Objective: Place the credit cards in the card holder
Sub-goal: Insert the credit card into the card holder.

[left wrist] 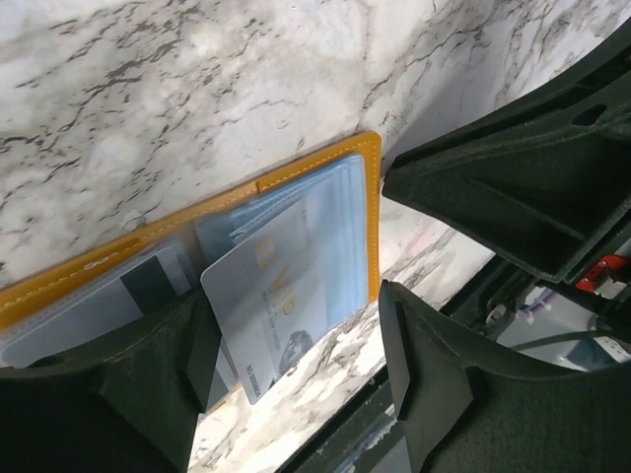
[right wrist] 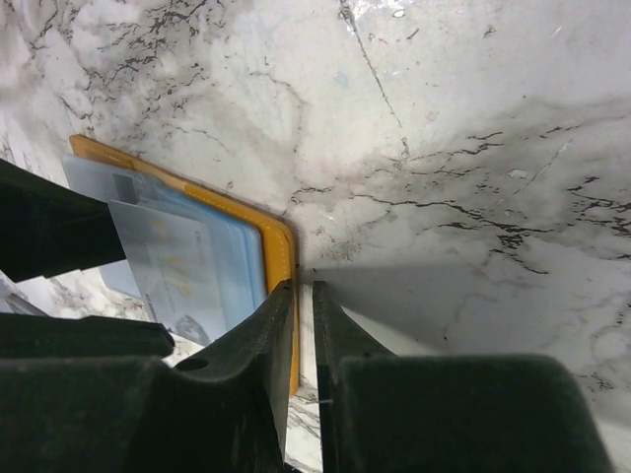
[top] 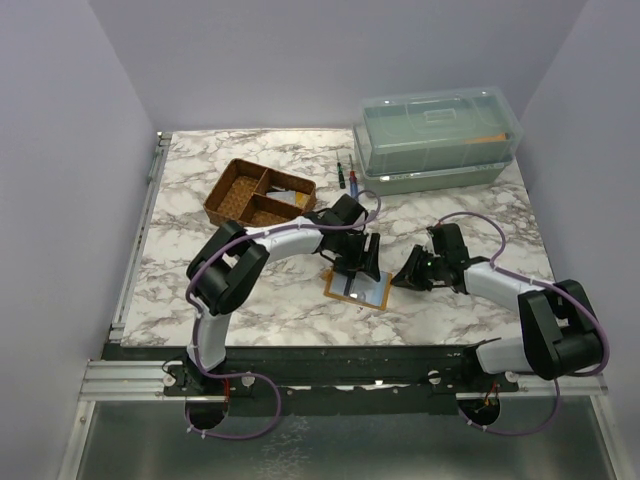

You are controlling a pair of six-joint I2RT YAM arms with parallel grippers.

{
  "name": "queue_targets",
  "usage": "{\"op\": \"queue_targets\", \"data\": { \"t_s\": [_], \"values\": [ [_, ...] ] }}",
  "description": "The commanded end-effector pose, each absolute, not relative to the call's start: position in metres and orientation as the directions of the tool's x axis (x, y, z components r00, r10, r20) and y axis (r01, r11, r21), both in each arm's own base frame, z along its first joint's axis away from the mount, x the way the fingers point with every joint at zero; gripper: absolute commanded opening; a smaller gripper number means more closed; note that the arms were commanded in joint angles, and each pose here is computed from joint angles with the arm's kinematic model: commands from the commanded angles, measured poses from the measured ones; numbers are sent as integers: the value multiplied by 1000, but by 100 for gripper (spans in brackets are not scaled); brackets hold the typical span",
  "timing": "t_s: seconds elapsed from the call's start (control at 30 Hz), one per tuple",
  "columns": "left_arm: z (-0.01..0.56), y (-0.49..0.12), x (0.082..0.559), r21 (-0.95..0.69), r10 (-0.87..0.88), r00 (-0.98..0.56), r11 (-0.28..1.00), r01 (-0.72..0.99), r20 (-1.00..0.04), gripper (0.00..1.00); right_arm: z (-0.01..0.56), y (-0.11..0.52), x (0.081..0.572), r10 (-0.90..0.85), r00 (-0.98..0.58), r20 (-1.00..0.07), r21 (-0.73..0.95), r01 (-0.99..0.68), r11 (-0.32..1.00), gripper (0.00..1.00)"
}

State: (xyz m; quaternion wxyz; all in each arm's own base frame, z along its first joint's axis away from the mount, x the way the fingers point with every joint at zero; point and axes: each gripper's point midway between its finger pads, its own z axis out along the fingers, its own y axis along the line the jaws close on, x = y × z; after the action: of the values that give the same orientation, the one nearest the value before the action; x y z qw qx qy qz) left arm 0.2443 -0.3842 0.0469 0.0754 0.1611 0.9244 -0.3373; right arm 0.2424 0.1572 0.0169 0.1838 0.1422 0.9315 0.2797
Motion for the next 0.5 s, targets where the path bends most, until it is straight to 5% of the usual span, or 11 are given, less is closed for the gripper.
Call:
{"op": "queue_targets", "data": {
  "t_s": [0.0, 0.17, 0.2, 0.23, 0.27, 0.47],
  "values": [
    [56, -377, 235, -653, 257, -952, 694, 303, -168, 69, 13, 153, 235, 366, -892, -266, 558, 167, 813, 19],
    [52, -364, 251, -547, 235, -943, 770, 329, -235, 70, 25, 155, 236, 347, -889, -300, 576, 122, 809, 26],
    [205, -360, 248, -614, 137, -842, 624, 483, -522, 70, 27, 157, 236, 342, -889, -304, 583, 110, 805, 27],
    [70, -367, 251, -565, 230, -938, 752, 340, -258, 70, 28, 158, 237, 341, -889, -307, 591, 103, 800, 29],
    [53, -366, 248, -565, 235, -949, 763, 313, -208, 70, 30, 160, 237, 337, -889, -311, 599, 92, 796, 30],
    [62, -369, 245, -622, 193, -964, 737, 265, -182, 70, 32, 170, 237, 316, -901, -298, 641, 57, 766, 36]
  ]
}}
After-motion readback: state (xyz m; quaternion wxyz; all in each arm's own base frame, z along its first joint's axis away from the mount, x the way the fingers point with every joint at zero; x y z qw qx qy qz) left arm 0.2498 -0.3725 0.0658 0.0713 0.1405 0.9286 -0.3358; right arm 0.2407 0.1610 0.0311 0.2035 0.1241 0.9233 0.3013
